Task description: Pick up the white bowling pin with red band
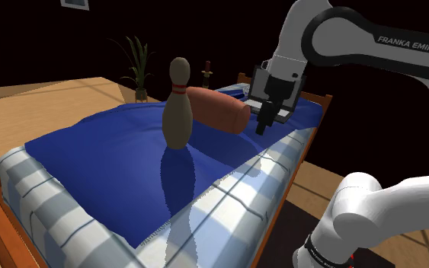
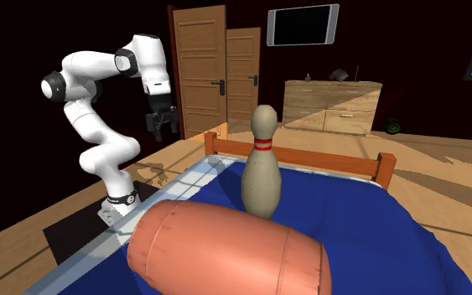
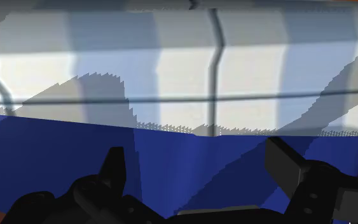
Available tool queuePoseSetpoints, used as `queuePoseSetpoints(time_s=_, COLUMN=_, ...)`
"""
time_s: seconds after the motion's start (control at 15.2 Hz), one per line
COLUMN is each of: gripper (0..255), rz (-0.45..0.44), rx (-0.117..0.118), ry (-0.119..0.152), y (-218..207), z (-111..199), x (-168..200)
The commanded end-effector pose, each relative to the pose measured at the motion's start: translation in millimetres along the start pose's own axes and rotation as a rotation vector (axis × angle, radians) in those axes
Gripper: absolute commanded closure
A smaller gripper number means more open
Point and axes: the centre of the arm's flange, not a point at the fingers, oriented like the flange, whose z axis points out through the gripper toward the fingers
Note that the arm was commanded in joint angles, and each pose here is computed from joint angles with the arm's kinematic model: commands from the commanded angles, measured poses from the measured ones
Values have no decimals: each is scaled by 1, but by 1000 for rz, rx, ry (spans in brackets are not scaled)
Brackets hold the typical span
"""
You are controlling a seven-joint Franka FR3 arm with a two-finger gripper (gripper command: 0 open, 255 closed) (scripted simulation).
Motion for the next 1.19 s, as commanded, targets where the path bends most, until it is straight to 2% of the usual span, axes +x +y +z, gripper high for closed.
queuePoseSetpoints(time_s=0.0, gripper=0, rz=0, rx=0, ry=0, y=0, z=0, x=0)
queuePoseSetpoints(time_s=0.59, gripper=0, rz=-191, rx=97, ry=370, y=54, z=45, x=54)
queuePoseSetpoints(time_s=1.12, gripper=0, rz=-362, rx=183, ry=699, y=88, z=68, x=120)
